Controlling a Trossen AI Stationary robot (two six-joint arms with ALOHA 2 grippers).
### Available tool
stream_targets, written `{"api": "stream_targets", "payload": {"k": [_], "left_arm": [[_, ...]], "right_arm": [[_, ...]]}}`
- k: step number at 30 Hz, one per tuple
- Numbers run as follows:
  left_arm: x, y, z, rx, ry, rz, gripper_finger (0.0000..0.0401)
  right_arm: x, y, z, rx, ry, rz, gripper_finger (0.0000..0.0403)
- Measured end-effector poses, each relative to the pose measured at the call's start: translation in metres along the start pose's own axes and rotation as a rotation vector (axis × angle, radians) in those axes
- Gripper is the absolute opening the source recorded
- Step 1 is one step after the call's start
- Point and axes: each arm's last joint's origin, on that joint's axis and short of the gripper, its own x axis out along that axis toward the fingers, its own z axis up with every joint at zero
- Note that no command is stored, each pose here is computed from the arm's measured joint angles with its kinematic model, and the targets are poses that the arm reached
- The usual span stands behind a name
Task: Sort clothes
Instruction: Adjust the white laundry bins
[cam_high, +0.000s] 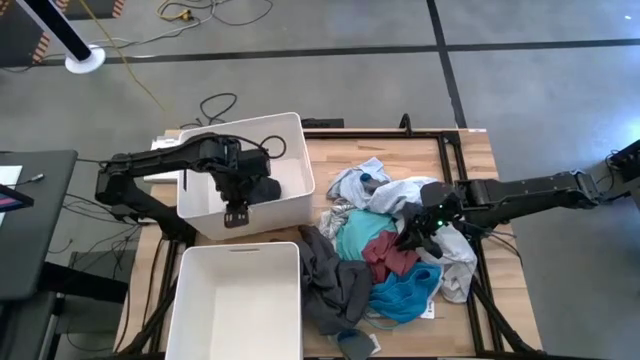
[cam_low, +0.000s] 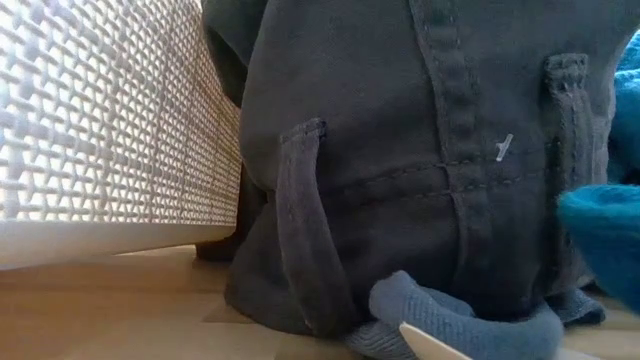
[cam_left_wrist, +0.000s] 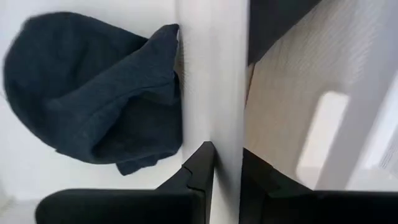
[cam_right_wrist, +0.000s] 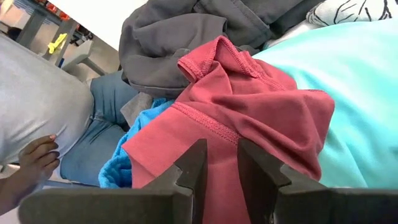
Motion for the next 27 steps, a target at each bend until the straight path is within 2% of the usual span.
{"api": "stream_targets", "payload": {"k": [5, 27], "left_arm": [[-0.009, -0.005, -0.005, 0.013, -0.033, -0.01, 0.0039], [-0.001, -0.02, -0.009, 0.039, -0.009, 0.051, 0.0039]], "right_arm": [[0.0, 0.0, 0.0, 0.0, 0.0, 0.0, 0.0107], [0.0, 0.0, 0.0, 0.001, 0.0, 0.0, 0.0107]]}}
